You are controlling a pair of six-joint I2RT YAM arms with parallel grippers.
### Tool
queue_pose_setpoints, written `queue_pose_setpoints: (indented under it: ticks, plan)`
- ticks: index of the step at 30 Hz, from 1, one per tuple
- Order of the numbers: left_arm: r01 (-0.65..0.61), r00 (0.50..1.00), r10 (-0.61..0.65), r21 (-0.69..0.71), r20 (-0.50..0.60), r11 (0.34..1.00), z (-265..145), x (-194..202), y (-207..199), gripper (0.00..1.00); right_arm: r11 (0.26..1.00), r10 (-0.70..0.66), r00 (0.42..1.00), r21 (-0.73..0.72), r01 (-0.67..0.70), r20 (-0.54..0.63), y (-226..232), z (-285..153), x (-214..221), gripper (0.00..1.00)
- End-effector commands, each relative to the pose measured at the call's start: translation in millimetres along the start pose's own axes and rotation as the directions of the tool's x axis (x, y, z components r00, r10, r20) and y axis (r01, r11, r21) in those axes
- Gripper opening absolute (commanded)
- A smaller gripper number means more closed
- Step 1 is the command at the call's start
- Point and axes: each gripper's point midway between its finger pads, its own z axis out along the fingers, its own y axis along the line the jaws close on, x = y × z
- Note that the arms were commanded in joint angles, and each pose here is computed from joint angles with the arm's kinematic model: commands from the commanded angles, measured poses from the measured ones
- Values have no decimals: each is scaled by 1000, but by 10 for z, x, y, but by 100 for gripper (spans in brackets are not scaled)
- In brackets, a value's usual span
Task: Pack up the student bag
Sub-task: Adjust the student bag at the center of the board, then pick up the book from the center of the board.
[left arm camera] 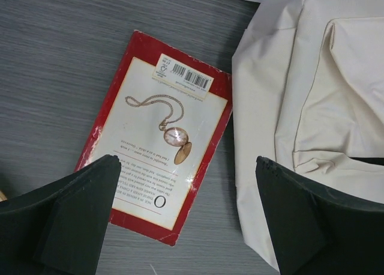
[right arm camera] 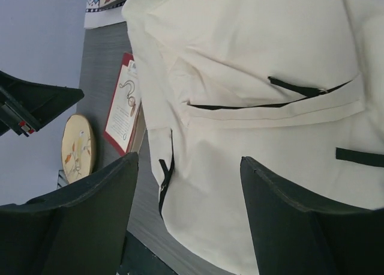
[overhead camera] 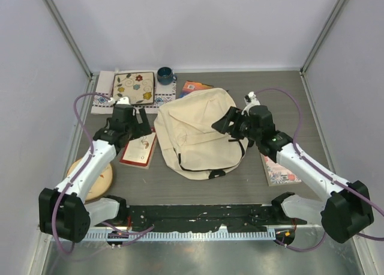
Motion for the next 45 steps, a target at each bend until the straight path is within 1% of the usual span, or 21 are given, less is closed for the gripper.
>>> queue_pose_setpoints:
  ticks: [1,3,4,5,7,10,11,12,17,18,20,21,23,25,27,28,30,34,37,42,45]
  plan:
    - [59,998,-59,-6,26,998,-124,-53,126,100,998,17,999,-66,-14,45,292,88,-25,74]
    - [89,996,-89,5,26,996,-140,-60,159,99,1000,3,998,26,-4,56,202,82,-15,73]
    - [93,995,-95,49,33,994,-177,-88,90,100,991,0,990,131,-19,139,15,41,-155,73]
    - [93,995,-95,62,37,994,-192,-93,70,100,978,-5,989,205,-26,150,-141,-21,-148,75]
    - [95,994,-97,38,46,995,-220,-111,120,100,971,-13,982,238,-33,190,-230,-110,-200,77]
    - [113,992,-111,-22,60,993,-200,-139,277,99,998,-21,987,57,12,158,115,-132,-165,77]
    - [116,992,-115,-32,46,993,-157,-114,307,100,999,7,995,-50,-2,98,321,-80,-68,77]
    - [128,991,-126,-54,34,990,-123,-96,379,100,996,15,997,-90,-8,73,422,-47,-27,77]
    - [227,972,-230,-68,-41,972,98,35,565,100,984,-8,1000,-179,4,-24,876,238,345,74]
    - [254,966,-256,-60,-44,965,149,24,599,99,982,19,996,-187,-35,-83,949,348,532,73]
    - [301,951,-304,-56,-56,952,212,56,673,100,967,37,994,-247,-62,-105,1142,448,631,70]
    - [310,948,-312,-38,-67,950,259,64,651,100,966,42,988,-245,-79,-152,1219,563,812,69]
    - [321,943,-324,-49,-74,946,311,81,683,99,954,38,986,-289,-84,-161,1456,659,859,69]
    - [321,941,-326,-63,-88,945,379,114,722,100,957,56,974,-266,-115,-221,1518,834,1127,69]
    - [337,936,-342,-62,-86,939,423,104,759,100,943,85,968,-296,-154,-235,1679,938,1168,67]
    - [343,932,-348,-66,-97,937,450,140,773,100,941,102,954,-285,-185,-282,1676,1047,1338,67]
    - [343,932,-349,-69,-97,937,476,131,801,100,933,124,946,-290,-214,-299,1757,1146,1384,64]
    - [356,922,-364,-83,-134,931,575,254,856,99,933,144,929,-268,-242,-341,1812,1405,1642,63]
    - [379,911,-387,-79,-144,922,615,307,879,99,936,136,922,-258,-240,-364,1842,1515,1777,60]
    - [397,899,-405,-79,-166,914,684,422,885,100,976,114,929,-137,-171,-352,1617,1742,1977,59]
    - [401,896,-406,-68,-181,914,718,470,863,100,980,115,922,-112,-167,-371,1556,1858,2103,59]
